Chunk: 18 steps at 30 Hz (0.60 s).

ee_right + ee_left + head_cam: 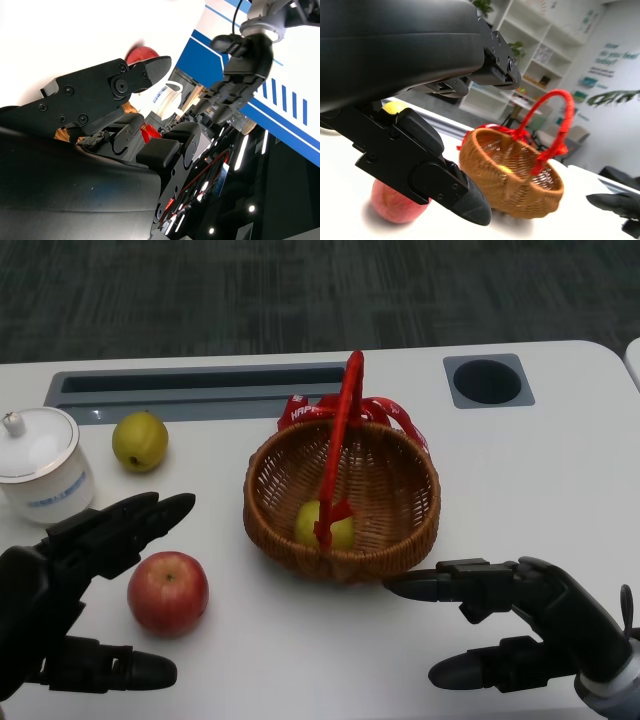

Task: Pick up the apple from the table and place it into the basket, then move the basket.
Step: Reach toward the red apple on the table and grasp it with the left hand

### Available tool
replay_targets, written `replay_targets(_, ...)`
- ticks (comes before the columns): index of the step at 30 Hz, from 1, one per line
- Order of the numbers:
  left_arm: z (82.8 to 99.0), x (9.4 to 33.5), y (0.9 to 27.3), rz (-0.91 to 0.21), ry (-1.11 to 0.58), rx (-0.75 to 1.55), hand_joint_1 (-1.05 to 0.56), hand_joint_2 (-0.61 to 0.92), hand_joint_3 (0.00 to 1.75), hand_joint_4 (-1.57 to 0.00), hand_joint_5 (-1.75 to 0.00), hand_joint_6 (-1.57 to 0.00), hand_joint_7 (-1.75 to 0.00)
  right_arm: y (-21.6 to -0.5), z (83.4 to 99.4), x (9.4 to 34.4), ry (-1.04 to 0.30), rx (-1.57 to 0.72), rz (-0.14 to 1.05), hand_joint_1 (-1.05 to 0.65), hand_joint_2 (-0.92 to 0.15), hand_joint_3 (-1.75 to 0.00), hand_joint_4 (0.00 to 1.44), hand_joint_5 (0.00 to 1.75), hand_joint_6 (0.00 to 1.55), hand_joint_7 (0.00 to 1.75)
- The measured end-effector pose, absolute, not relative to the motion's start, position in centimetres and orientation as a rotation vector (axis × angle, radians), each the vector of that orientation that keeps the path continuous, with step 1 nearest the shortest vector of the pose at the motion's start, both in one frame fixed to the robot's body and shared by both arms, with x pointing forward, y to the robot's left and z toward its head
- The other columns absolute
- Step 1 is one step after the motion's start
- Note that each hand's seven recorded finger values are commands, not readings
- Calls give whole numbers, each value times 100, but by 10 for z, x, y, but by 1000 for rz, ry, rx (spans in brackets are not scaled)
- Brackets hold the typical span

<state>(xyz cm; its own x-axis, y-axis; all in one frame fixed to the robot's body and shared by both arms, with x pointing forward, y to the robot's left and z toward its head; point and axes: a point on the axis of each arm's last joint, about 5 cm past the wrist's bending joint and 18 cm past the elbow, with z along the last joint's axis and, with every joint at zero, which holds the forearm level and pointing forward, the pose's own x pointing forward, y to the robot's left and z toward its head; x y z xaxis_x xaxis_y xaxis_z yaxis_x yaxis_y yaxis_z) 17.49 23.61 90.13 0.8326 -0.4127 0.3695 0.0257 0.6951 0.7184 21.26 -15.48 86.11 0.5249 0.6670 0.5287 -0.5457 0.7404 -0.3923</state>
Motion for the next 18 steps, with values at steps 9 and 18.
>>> replay_targets(9, 870, 205, 219, -307, -381, 760, -80, 65, 0, -30, -1, -28, 0, -157, 862, 213, -710, -189, 730, -45, -78, 0, 76, 0, 71, 0)
replay_targets(18, 840, 226, 206, -293, -221, 785, -70, 67, 1, -35, -2, -31, -1, -160, 864, 213, -714, -195, 732, -43, -78, 0, 77, 0, 71, 0)
